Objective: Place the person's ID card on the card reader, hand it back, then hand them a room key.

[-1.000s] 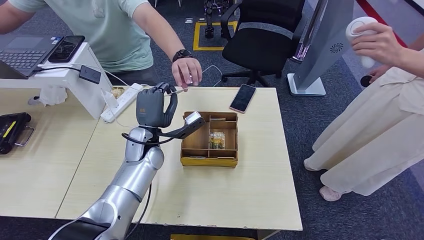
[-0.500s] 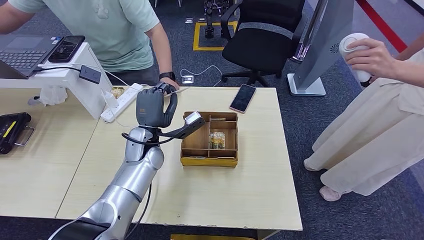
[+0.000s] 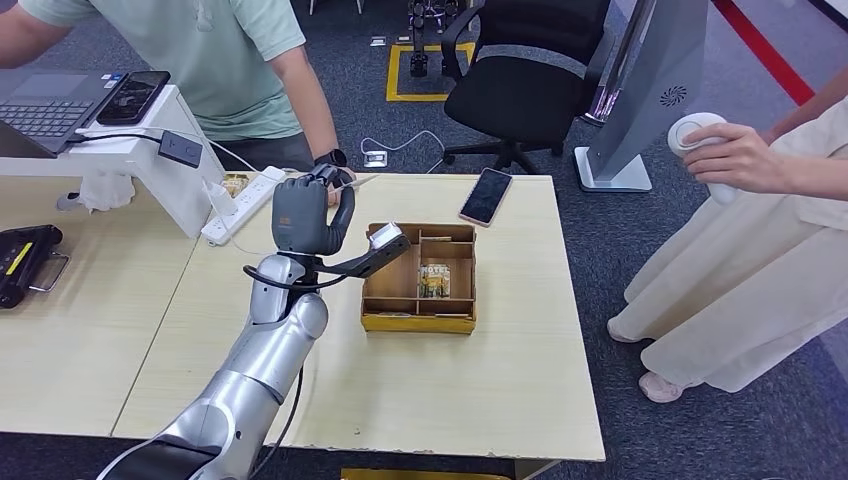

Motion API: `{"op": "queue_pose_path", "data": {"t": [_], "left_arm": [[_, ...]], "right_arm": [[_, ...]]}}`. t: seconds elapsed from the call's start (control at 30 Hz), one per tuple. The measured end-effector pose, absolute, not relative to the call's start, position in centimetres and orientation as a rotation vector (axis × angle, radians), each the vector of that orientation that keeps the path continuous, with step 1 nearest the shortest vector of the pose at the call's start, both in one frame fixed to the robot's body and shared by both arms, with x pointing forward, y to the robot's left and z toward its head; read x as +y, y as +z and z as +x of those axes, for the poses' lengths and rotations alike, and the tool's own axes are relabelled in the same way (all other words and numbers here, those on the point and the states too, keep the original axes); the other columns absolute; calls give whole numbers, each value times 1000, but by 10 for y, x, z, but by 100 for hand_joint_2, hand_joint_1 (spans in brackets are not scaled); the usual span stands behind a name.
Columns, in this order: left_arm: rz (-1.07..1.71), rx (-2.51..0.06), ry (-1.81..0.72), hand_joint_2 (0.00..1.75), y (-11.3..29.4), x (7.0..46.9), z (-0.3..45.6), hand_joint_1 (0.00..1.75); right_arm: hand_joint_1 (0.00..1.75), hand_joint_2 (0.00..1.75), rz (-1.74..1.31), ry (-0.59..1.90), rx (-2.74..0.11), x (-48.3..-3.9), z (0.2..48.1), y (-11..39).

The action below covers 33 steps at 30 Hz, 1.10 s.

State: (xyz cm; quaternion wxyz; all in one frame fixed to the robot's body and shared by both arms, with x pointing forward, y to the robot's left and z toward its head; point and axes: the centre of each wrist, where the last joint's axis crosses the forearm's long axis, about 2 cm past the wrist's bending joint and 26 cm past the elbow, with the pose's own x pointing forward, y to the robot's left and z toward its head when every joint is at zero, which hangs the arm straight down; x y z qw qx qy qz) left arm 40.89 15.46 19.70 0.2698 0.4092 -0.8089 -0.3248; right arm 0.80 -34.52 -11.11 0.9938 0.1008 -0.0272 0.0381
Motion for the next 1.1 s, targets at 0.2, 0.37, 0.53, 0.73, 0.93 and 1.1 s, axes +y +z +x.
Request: {"op": "queue_pose_path", "data": {"t": [0.2,0.37,0.53,0.73,0.93,1.1], "left_arm": [[1104,-2178,-876,175,197,155,409,175],[1194,-2073,-930,175,182,173,404,175],[1229,-2034,-996,175,165,194,398,175],[1263,-1995,-1037,175,155,210,395,175],[1277,-1976,-1031,175,151,220,393,175],[1284,-1972,-1024,175,151,223,393,175]], "right_arm": [[0,0,202,76,-55,-345,8,-111],[0,0,203,73,-57,-345,7,-111],[0,0,203,71,-54,-345,4,-111],[0,0,203,63,-56,-345,3,-111],[0,0,203,58,-57,-345,3,-111],[0,0,203,58,-57,-346,3,-111]]}}
